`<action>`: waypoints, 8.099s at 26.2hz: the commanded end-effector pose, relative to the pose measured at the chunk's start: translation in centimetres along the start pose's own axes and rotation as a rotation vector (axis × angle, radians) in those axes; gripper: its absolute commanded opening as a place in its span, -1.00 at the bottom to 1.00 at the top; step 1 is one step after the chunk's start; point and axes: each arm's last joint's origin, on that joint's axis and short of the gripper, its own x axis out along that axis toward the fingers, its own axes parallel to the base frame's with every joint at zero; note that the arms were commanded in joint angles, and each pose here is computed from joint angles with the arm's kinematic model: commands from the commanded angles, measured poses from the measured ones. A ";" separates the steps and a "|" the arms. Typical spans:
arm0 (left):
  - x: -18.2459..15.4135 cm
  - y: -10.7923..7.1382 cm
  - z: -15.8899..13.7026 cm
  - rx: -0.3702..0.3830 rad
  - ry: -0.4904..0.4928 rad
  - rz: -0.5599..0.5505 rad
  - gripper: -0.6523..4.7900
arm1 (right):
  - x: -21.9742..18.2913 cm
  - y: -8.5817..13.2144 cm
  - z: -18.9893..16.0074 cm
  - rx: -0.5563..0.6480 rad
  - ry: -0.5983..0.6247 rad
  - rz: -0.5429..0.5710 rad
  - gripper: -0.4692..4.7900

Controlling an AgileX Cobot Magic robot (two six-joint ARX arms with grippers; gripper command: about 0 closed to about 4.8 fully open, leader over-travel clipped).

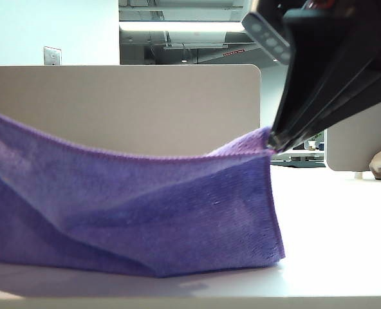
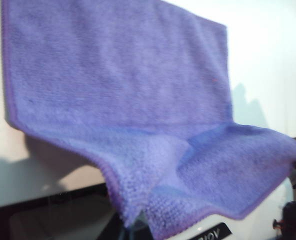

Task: Fold the bottom of the cloth upward, then fold it vertically to form a square shape.

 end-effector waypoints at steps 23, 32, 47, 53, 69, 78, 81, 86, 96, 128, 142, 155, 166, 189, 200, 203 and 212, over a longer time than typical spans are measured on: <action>3.7 0.8 5.1 0.013 -0.129 0.051 -0.77 | 1.0 -3.9 3.9 0.092 -0.172 0.003 -0.83; 4.1 1.0 5.7 0.017 -0.162 0.079 -0.77 | 2.6 -4.4 4.6 0.096 -0.157 0.016 -0.83; 5.6 1.6 6.6 0.010 -0.134 0.056 -0.20 | 2.6 -4.4 4.7 0.096 -0.168 0.019 -0.35; 5.6 1.6 6.4 -0.003 -0.105 0.046 -0.33 | 2.6 -4.5 4.6 0.108 -0.158 0.016 -0.30; 5.9 2.5 5.3 -0.042 -0.008 0.179 -0.29 | 2.9 -5.0 3.8 0.151 -0.079 -0.058 -0.23; 6.8 3.1 5.3 -0.054 0.053 0.175 -0.29 | 4.4 -5.4 4.1 0.162 -0.039 -0.019 -0.24; 6.8 3.1 5.4 -0.050 0.047 0.172 -0.29 | 4.4 -5.4 4.4 0.152 -0.064 -0.011 -0.24; 6.8 3.1 5.4 -0.051 0.048 0.173 -0.29 | 4.9 -5.6 4.3 0.163 -0.035 -0.019 -0.24; 6.8 3.1 5.4 -0.051 0.049 0.172 -0.29 | 5.1 -5.7 4.1 0.173 -0.011 -0.023 -0.24; 6.8 2.9 5.5 -0.045 0.043 0.147 -0.31 | 6.1 -5.5 7.0 0.106 -0.101 0.060 -0.75; 6.9 2.7 5.5 -0.042 0.059 0.076 -0.32 | 7.0 -6.8 9.4 0.145 -0.145 0.018 -0.37; 6.9 3.0 5.6 -0.038 0.026 0.158 -0.35 | 6.5 -6.6 10.3 0.179 -0.170 0.067 -0.36; 7.9 3.8 6.1 -0.042 0.015 0.235 -0.32 | 6.0 -6.2 10.8 0.187 -0.149 0.103 -0.28; 9.2 3.7 7.6 -0.039 -0.047 0.114 -0.55 | 6.0 -6.2 10.6 0.196 -0.132 0.099 -0.29; 9.5 3.4 9.0 -0.040 -0.161 0.059 -0.55 | 6.0 -6.2 10.5 0.199 -0.122 0.103 -0.25; 10.0 3.8 9.1 -0.049 -0.148 0.064 -0.55 | 6.0 -6.2 10.5 0.199 -0.122 0.103 -0.25; 10.7 3.7 9.9 -0.069 -0.191 -0.012 -0.46 | 6.0 -6.2 10.5 0.199 -0.122 0.103 -0.05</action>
